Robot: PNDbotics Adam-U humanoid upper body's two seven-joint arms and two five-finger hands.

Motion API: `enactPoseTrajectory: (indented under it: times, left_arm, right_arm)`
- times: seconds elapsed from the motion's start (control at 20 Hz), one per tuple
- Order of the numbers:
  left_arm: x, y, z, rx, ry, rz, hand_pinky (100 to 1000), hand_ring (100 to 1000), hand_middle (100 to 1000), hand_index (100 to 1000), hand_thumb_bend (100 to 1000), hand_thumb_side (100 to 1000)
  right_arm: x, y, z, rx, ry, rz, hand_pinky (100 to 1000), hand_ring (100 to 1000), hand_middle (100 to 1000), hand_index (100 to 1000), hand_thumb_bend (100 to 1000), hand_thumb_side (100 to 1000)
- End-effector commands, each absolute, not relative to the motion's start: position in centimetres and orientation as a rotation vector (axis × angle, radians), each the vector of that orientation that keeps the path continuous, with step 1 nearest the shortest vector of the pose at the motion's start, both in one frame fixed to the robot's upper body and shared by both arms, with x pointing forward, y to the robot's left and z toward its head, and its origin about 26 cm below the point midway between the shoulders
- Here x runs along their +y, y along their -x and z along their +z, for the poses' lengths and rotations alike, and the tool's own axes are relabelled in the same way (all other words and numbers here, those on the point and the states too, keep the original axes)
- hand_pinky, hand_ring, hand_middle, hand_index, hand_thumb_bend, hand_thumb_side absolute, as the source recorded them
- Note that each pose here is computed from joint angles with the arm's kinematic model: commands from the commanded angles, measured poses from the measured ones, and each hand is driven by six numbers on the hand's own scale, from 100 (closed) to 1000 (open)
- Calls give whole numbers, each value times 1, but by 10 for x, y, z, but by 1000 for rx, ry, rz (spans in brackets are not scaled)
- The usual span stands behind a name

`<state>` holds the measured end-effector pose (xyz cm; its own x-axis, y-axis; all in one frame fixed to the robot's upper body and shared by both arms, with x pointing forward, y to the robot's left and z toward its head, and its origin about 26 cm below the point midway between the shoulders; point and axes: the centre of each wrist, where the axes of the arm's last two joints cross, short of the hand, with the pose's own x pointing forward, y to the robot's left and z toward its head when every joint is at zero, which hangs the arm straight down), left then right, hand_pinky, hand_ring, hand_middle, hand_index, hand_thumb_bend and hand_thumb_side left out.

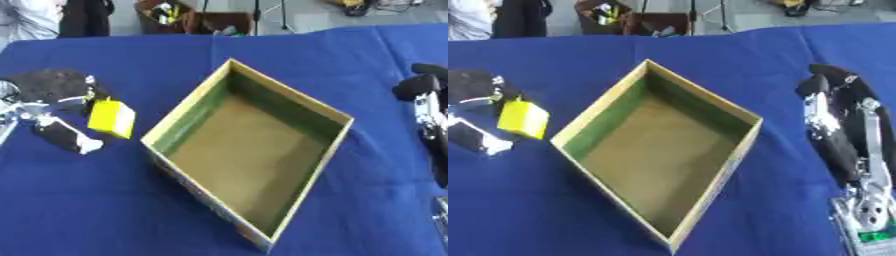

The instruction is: Pick up objects on the table and place them in the box.

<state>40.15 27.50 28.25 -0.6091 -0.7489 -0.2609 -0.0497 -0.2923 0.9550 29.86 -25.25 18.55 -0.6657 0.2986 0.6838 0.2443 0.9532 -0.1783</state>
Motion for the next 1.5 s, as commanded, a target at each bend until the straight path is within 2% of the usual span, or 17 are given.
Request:
enactPoseTrajectory:
  times: [0.05,0.25,0.7,1.2,1.5]
  left_arm:
    - [280,-387,318,-1559,-1092,-1898,100,256,300,495,100,325]
    - [265,-374,345,-1685,-1120,-1882,100,243,289,483,100,280]
    - [195,-359,378,-1953,-981,-1974,100,235,283,473,100,273]
    - [125,-388,341,-1923,-700,-2103,100,232,280,471,100,331]
    - [95,-393,320,-1762,-853,-2259,100,256,298,485,100,289]
  right_arm:
    - [-256,-297,190,-2338,396,99,702,638,570,750,100,580]
    - [-258,-296,188,-2333,406,96,702,637,570,750,100,579]
    - [-257,-297,190,-2343,391,98,701,636,570,750,100,579]
    - [-255,-297,191,-2343,380,97,703,637,570,752,100,582]
    - [-255,-298,191,-2346,382,91,703,636,570,752,100,583]
